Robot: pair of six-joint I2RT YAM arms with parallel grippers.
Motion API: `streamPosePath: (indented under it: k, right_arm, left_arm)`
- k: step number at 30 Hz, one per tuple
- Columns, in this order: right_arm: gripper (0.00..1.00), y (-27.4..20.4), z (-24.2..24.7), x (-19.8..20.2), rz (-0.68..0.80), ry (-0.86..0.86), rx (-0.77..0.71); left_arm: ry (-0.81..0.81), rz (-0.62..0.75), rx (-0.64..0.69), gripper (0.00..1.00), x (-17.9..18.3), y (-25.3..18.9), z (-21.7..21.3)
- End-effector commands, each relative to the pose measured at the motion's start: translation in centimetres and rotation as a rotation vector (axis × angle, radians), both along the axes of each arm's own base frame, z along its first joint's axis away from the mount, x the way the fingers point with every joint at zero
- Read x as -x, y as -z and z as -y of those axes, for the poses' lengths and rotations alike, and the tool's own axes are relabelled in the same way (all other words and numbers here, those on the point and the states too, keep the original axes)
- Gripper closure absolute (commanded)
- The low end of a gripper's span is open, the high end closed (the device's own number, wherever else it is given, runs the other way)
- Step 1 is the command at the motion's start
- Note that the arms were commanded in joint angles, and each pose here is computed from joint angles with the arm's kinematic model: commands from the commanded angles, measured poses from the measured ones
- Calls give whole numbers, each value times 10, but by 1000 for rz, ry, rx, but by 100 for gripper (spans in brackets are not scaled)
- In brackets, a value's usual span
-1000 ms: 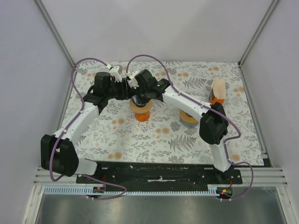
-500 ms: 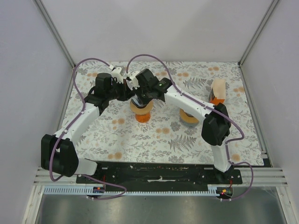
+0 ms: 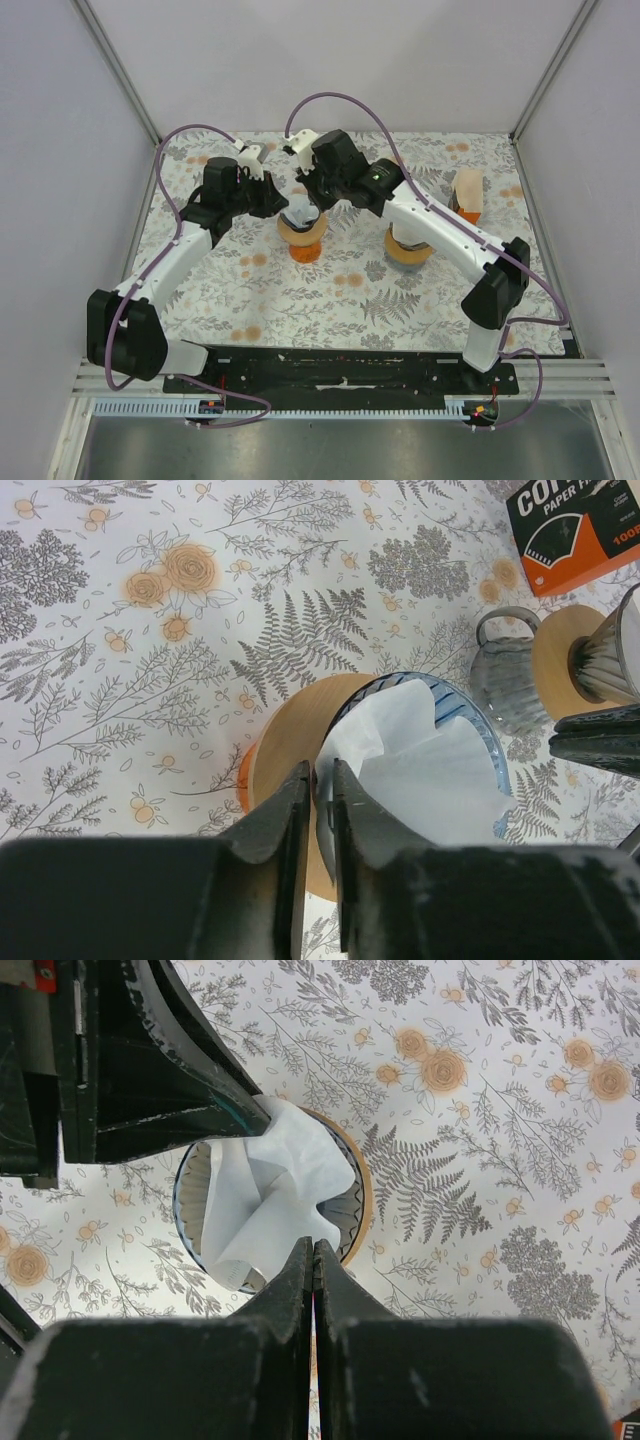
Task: Place the coffee filter in the dripper
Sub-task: Place the coffee filter in the coffee dripper.
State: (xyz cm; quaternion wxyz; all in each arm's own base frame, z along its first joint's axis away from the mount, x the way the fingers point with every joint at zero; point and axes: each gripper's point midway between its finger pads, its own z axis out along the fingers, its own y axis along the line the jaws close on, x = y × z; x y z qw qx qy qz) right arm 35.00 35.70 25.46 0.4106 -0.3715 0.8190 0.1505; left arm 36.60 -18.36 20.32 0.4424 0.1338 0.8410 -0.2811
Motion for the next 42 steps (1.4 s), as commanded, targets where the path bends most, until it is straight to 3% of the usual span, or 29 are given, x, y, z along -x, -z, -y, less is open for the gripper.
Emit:
streamPosePath:
  k: [1, 8, 23, 33, 36, 42]
  right_arm:
    - [100, -13, 9, 0, 47, 8, -3]
    - [96, -11, 14, -1, 51, 14, 8]
    - [93, -17, 22, -1, 66, 28, 6]
    - [85, -45, 48, -2, 137, 91, -5]
    - [71, -54, 69, -7, 161, 143, -3]
    - [19, -61, 139, -16, 204, 319, 8]
  left_arm:
    - [24, 57, -30, 74, 3, -15, -3]
    - [45, 66, -22, 51, 6, -28, 0]
    - [40, 67, -48, 15, 9, -43, -5]
    - [1, 139, -39, 10, 0, -84, -16]
    - [-30, 153, -42, 9, -2, -92, -23]
    - [-174, 155, -60, 8, -17, -98, -61]
